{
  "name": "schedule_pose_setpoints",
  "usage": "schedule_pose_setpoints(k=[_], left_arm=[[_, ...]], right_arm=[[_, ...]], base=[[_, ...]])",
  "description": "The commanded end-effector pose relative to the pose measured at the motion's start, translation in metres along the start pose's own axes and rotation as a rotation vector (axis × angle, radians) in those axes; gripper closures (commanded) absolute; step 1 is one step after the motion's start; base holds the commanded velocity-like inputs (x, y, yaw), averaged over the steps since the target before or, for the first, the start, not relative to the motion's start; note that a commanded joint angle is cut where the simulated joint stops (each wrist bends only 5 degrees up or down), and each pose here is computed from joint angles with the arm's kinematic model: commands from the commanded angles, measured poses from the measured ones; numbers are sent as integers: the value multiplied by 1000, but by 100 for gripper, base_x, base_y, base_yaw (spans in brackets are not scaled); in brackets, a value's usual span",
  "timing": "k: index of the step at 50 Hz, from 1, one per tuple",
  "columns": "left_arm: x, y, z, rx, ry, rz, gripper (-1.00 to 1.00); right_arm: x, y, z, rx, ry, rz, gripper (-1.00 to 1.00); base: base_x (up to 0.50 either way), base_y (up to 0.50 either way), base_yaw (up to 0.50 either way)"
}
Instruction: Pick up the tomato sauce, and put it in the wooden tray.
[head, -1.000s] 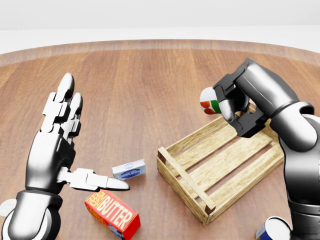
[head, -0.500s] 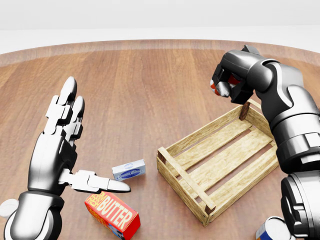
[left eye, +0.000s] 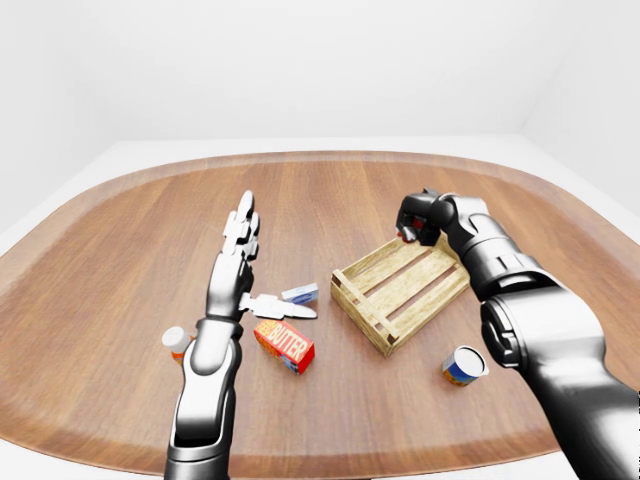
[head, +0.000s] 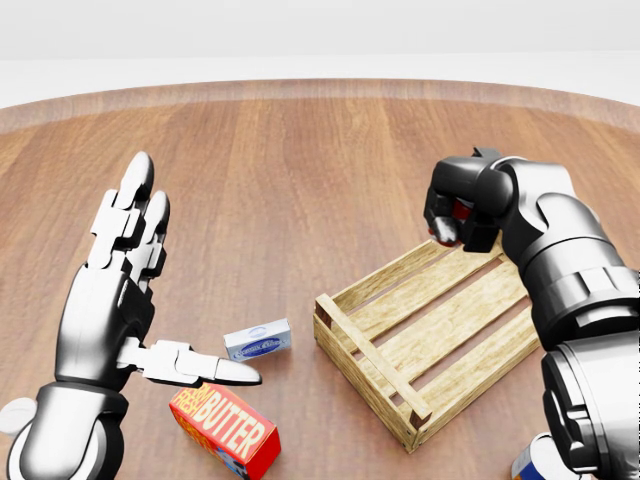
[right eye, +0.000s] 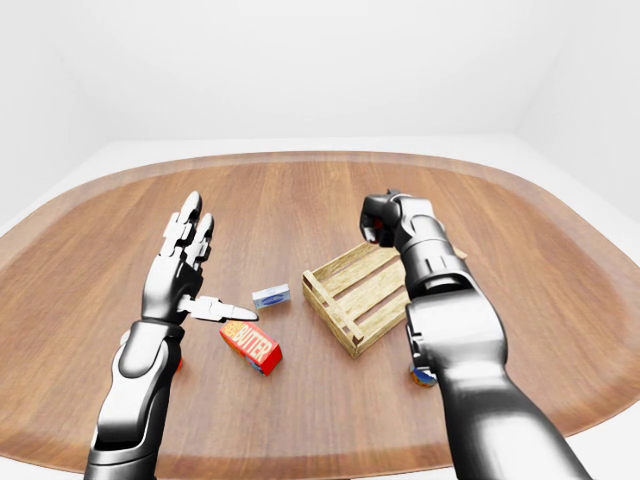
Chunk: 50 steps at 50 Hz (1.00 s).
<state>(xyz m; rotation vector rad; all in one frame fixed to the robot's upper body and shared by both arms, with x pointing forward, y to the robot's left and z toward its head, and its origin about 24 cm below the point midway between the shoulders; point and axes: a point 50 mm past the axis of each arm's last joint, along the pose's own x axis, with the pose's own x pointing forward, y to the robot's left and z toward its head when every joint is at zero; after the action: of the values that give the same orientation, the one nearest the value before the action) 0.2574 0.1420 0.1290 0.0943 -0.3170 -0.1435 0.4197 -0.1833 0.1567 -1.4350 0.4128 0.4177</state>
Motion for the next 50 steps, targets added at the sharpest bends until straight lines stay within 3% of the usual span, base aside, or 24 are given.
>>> schedule_pose_setpoints(k=[1, 32, 50], left_arm=[[0, -1, 1, -1, -4, -2, -100], [0, -3, -4, -2, 17, -8, -100], [-1, -3, -4, -3, 16, -10, -100]], right_arm=[[8, 27, -9, -49, 69, 66, 100], [15, 69, -21, -81, 90, 195, 100], [18, 82, -15, -55, 73, 200, 100]], base=[[0, 0, 0], [0, 0, 0], [0, 0, 0]])
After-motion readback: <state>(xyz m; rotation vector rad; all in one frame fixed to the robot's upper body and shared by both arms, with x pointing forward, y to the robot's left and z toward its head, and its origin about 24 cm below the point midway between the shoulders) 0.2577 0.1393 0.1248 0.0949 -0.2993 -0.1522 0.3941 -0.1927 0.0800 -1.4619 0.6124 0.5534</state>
